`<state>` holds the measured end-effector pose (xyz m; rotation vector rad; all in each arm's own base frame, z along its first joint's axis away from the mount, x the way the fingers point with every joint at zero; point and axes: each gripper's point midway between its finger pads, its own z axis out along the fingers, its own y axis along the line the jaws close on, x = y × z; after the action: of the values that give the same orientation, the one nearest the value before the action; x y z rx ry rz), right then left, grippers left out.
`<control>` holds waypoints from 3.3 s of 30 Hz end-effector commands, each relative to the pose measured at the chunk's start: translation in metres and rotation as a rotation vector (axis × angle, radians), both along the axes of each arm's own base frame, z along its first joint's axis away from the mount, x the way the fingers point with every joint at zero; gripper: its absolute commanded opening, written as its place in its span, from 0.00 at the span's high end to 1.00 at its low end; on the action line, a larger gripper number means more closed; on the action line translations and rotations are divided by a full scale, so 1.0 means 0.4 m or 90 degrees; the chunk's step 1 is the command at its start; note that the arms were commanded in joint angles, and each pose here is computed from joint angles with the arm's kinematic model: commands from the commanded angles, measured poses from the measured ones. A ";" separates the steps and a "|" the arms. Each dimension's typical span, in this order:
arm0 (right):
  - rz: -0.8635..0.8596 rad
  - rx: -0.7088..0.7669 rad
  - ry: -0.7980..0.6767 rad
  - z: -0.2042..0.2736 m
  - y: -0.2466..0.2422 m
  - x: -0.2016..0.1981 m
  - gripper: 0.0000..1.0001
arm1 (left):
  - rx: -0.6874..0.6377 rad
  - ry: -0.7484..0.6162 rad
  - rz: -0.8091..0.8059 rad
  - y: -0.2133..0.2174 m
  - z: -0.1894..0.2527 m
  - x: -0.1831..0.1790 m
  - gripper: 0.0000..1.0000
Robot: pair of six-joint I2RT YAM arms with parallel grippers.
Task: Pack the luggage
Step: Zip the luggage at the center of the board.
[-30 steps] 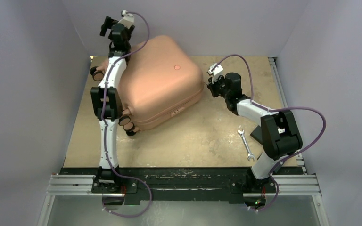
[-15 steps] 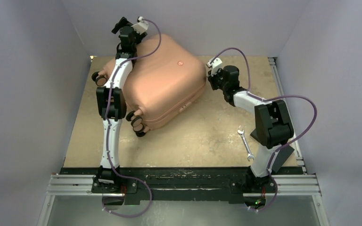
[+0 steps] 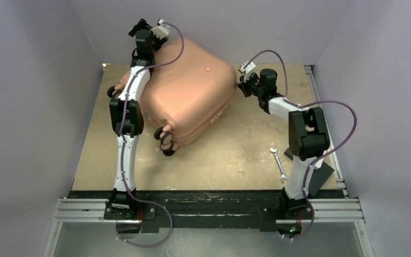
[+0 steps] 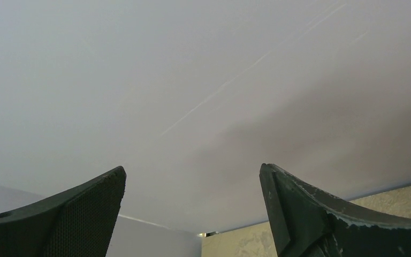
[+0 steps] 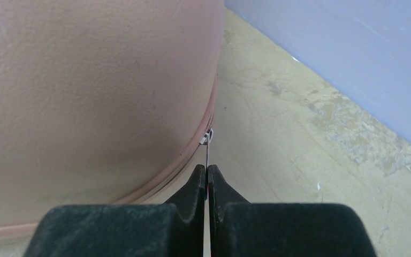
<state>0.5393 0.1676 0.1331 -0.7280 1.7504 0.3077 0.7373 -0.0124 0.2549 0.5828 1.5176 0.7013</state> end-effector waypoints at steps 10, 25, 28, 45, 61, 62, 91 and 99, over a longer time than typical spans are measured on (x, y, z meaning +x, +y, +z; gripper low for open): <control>0.247 0.001 -0.117 0.146 0.110 -0.176 1.00 | 0.006 0.282 -0.315 -0.420 -0.389 -0.093 0.06; -0.092 0.012 -0.044 0.091 -0.157 -0.213 1.00 | 0.005 0.406 -0.534 -0.724 -0.401 -0.315 0.10; -0.151 0.034 -0.064 0.123 -0.192 -0.184 1.00 | 0.012 0.419 -0.554 -0.758 -0.407 -0.343 0.10; -0.284 0.104 -0.175 0.266 -0.324 -0.188 1.00 | -0.097 0.192 -0.169 -0.403 -0.212 -0.100 0.03; -0.154 0.001 -0.098 0.100 -0.294 -0.077 1.00 | -0.059 0.270 -0.176 -0.349 -0.384 -0.091 0.02; -0.150 -0.005 -0.092 0.094 -0.306 -0.071 1.00 | -0.057 0.274 -0.181 -0.351 -0.391 -0.092 0.02; 0.320 -0.010 -0.060 0.123 0.040 -0.365 0.56 | -0.167 0.114 -0.014 -0.129 0.176 -0.240 0.01; 0.443 0.020 -0.042 0.109 0.162 -0.495 0.57 | -0.159 0.163 -0.107 -0.203 0.284 -0.434 0.01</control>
<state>0.3965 0.1797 0.1672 -1.1662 1.5301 0.4739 0.6045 -0.0751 0.3459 0.5514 1.7436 0.3795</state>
